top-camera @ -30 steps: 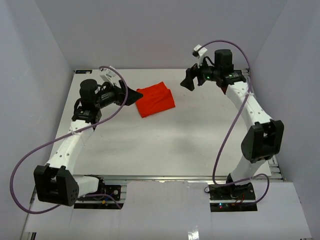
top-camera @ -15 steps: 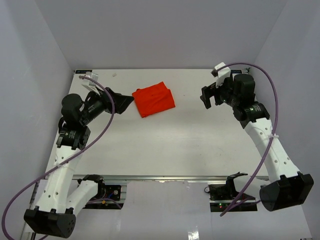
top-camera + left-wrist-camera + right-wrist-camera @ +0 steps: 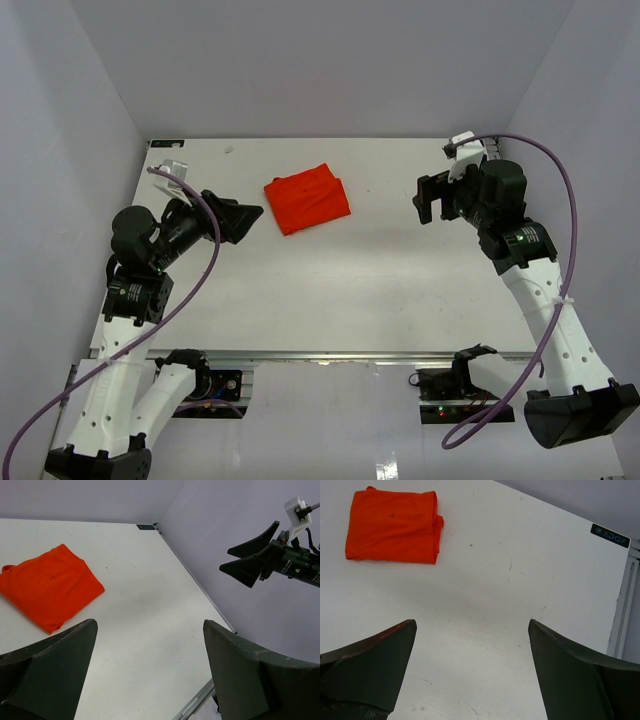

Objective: Fold and stack the t-shirts
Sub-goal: Reset both grippers

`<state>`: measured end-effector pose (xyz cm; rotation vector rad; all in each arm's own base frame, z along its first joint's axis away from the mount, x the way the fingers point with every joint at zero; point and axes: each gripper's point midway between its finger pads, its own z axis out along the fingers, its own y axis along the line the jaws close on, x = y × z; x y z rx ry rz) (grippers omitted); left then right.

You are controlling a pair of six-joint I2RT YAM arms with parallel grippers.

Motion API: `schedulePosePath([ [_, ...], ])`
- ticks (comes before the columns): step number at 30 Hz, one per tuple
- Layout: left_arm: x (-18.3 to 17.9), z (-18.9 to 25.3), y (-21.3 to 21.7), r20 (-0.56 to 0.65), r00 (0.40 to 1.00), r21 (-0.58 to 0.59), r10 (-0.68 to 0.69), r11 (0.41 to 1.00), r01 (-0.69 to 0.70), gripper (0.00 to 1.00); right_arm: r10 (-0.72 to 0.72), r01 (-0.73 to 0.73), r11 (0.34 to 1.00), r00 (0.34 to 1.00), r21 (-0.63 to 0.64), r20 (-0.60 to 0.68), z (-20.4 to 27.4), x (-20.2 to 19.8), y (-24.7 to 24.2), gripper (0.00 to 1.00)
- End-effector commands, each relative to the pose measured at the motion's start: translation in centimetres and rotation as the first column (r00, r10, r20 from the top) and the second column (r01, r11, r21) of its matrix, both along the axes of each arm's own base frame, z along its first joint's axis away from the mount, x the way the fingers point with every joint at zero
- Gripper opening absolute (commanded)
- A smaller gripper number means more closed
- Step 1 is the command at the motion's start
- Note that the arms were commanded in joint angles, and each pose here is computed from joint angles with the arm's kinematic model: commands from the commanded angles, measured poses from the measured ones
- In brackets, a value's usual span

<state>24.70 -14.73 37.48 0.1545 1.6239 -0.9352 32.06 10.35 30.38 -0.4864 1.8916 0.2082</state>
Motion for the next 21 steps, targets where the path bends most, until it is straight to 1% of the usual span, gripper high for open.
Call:
schedulePosePath([
  [1,-0.4,-0.4,0.2,-0.020,1.000,-0.005,0.008,1.000,-0.009,0.98,-0.039,0.039,0.999,0.999,0.025,0.003,0.3,-0.7,-0.6,1.00],
  [10,-0.9,-0.5,0.3,-0.023,1.000,-0.012,0.010,1.000,-0.010,0.98,-0.044,0.044,0.999,0.999,0.025,-0.009,-0.2,-1.0,-0.7,1.00],
  [21,-0.7,-0.8,0.4,-0.030,0.999,-0.010,0.019,1.000,-0.019,0.98,-0.029,0.030,0.999,0.999,0.020,-0.039,-1.4,-1.1,-0.4,1.00],
])
